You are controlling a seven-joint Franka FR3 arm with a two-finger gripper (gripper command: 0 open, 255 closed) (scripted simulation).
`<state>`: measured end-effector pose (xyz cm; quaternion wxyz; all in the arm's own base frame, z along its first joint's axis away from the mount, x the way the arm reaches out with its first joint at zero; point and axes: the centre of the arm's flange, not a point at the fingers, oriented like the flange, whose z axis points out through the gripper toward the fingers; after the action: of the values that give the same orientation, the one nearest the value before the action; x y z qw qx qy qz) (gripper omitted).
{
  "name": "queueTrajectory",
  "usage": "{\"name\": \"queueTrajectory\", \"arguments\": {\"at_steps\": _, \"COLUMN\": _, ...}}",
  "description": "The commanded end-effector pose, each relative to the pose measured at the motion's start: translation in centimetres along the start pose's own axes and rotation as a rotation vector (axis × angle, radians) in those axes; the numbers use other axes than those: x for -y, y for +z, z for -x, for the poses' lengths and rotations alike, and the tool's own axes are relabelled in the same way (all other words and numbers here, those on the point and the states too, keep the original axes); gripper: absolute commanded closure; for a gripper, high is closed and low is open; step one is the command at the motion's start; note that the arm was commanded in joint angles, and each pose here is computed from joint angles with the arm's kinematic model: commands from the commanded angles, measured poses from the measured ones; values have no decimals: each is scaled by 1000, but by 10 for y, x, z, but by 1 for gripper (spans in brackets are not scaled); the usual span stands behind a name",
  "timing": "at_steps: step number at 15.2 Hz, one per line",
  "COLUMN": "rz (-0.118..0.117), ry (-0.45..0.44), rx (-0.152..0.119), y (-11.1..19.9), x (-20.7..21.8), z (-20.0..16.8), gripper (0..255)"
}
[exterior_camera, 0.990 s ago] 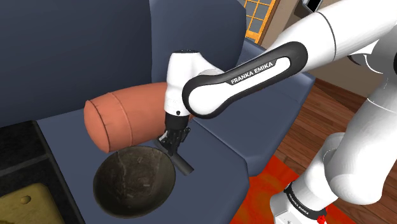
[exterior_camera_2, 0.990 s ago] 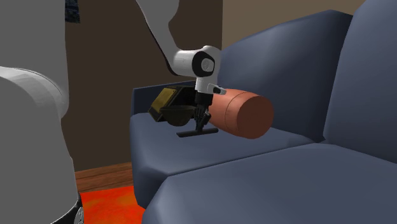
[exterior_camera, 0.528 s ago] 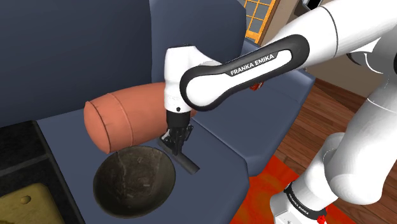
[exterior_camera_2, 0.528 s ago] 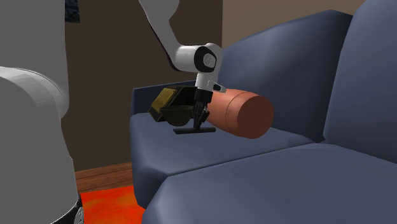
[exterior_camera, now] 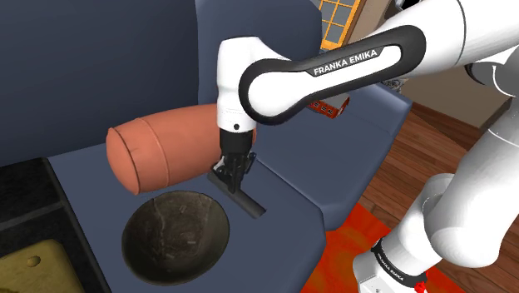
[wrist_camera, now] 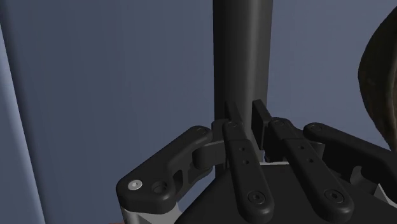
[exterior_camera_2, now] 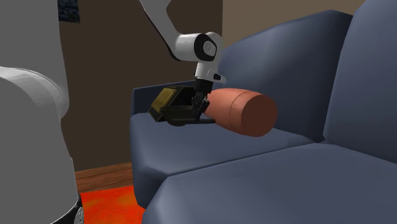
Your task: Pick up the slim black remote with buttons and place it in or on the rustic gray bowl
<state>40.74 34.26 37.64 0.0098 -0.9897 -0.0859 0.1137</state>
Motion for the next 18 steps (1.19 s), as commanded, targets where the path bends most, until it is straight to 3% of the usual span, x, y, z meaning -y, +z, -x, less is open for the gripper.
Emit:
{"name": "queueTrajectory", "arguments": {"at_steps": 1, "rz": 0, "ry": 0, "rx": 0, "y": -10, "x": 0, "z": 3, "gripper": 255}}
{"name": "queueTrajectory", "arguments": {"at_steps": 18, "rz": 0, "ry": 0, "rx": 0, "y": -98, "x": 4, "z": 23, "gripper": 255}}
